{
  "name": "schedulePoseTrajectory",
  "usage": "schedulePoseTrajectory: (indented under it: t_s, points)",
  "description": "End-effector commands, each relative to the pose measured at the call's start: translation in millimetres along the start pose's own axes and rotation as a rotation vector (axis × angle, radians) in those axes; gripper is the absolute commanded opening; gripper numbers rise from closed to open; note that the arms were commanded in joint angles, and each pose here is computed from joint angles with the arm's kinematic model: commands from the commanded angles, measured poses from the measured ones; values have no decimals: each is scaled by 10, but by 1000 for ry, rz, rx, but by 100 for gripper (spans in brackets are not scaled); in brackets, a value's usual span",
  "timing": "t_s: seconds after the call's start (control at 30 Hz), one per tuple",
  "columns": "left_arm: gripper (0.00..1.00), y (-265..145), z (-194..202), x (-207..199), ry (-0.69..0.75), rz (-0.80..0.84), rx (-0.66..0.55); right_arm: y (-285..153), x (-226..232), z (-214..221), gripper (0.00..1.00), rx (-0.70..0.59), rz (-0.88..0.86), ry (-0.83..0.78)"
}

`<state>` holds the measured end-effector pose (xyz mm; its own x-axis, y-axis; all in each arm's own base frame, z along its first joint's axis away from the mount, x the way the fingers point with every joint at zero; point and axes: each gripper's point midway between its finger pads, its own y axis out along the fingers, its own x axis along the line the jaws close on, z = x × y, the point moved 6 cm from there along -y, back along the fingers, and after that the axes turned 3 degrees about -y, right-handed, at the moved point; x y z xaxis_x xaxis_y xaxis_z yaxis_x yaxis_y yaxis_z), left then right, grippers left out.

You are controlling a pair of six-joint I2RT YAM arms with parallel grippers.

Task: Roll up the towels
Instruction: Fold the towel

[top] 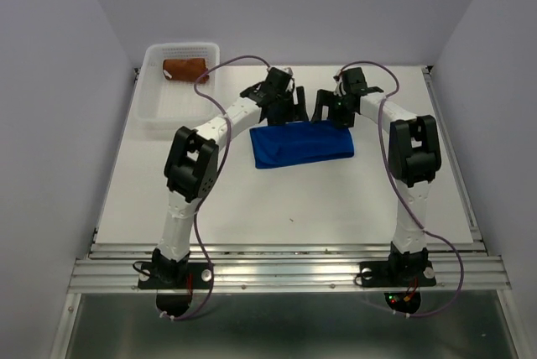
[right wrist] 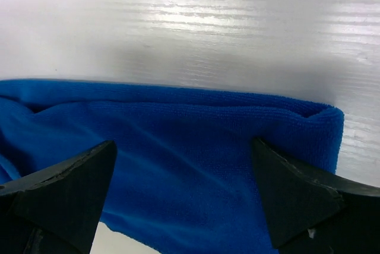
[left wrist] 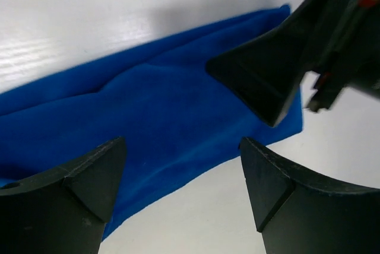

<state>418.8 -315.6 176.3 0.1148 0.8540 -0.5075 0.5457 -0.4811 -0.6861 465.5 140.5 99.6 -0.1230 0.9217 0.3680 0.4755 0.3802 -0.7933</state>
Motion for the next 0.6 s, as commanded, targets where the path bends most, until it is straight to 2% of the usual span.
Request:
schedulePoseTrajectory:
  t_s: [0.0,0.17,0.3,0.4,0.5,0.57]
  points:
    - [88,166,242,84,69,-26,111,-60,15,-220,100,-71,-17,13]
    - [88,240,591,424,86,-163,186,-9,-125,-49,100,-32,31,44]
    - [88,141,626,707,63,-324,147,-90,-216,145,100,-23,100,70]
    - [88,87,657,818,14,-298,168,-212,-232,339,100,-28,120,115]
    - [88,83,629,889,-5,-315,165,-382,-175,414,100,-88,98,151]
    - [88,83,579,943,-17,-321,156,-398,-200,694,100,-56,89,202]
